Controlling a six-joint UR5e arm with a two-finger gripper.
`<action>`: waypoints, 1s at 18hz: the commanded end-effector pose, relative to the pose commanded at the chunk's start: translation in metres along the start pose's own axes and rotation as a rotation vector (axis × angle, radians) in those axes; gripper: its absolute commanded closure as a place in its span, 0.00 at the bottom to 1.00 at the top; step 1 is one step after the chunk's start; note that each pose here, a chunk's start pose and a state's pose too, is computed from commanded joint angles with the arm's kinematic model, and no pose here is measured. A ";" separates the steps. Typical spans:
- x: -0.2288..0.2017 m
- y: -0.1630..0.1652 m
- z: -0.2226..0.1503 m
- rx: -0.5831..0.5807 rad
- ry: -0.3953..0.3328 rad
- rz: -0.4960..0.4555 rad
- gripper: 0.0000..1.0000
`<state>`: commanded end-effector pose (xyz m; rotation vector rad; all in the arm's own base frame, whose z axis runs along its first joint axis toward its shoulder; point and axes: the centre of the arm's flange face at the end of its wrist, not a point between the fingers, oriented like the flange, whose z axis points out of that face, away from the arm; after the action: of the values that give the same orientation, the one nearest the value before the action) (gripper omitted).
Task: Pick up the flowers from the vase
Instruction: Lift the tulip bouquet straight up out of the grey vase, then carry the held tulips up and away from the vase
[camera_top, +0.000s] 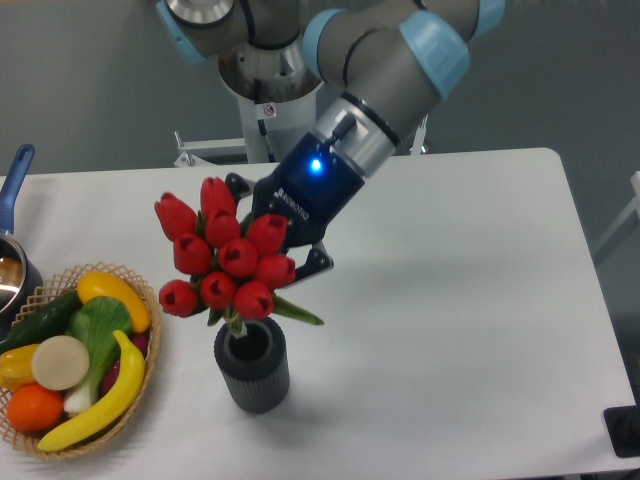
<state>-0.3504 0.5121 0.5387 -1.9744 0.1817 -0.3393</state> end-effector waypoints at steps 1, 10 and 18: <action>0.002 -0.007 -0.002 0.005 -0.004 -0.004 0.59; -0.006 -0.023 -0.034 0.016 -0.068 -0.009 0.59; -0.051 0.004 -0.119 0.030 -0.226 -0.024 0.59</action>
<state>-0.4369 0.4216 0.5732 -1.9691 0.0079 -0.1315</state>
